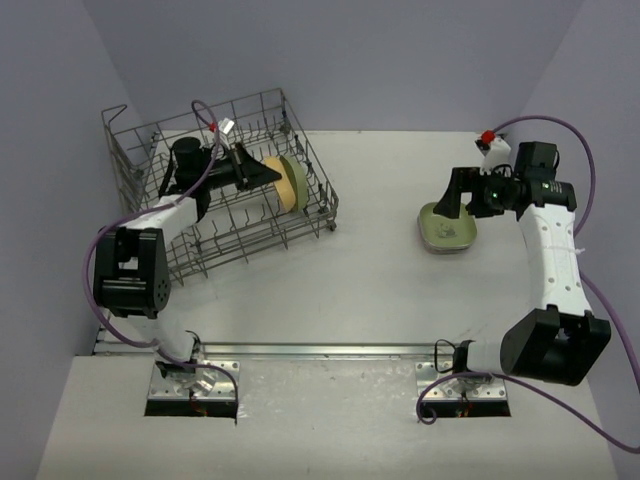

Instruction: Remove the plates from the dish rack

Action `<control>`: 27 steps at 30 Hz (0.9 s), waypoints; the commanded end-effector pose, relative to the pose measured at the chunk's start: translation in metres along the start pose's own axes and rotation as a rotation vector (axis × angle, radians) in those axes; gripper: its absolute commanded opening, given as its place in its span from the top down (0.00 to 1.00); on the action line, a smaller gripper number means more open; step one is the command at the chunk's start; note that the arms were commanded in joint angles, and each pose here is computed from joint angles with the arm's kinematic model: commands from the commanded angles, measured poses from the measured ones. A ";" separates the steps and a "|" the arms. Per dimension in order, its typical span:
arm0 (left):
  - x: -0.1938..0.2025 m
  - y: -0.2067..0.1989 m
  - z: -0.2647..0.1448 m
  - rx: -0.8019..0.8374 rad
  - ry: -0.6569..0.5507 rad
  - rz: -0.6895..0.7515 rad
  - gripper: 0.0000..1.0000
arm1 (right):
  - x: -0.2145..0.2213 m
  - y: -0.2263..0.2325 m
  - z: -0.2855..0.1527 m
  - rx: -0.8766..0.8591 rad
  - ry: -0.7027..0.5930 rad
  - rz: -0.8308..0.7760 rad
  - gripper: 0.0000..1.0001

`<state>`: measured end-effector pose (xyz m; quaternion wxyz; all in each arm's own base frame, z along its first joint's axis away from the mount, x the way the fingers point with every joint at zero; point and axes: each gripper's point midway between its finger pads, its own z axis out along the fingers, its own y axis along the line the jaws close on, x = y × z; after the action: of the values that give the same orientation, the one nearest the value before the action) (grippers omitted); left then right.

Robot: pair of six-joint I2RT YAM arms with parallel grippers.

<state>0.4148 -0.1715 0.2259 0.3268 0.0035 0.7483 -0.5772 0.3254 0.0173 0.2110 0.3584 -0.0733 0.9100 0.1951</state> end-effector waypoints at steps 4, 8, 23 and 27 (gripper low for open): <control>-0.023 -0.081 -0.029 0.223 -0.010 0.088 1.00 | -0.031 0.019 -0.023 -0.017 -0.091 -0.038 0.01; -0.030 -0.104 -0.032 0.206 0.025 0.280 1.00 | -0.037 0.023 -0.032 -0.011 -0.111 -0.052 0.01; 0.098 -0.141 -0.009 -0.037 0.401 1.157 1.00 | -0.058 0.046 -0.053 -0.089 -0.082 -0.080 0.01; 0.165 -0.146 -0.002 -0.032 0.544 1.452 1.00 | -0.050 0.055 -0.052 -0.124 -0.029 -0.107 0.01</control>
<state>0.2579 -0.2781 0.2841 0.3969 0.4983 0.6929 -0.3376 0.3274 0.0319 0.2956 0.4021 -0.1093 0.8840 0.2119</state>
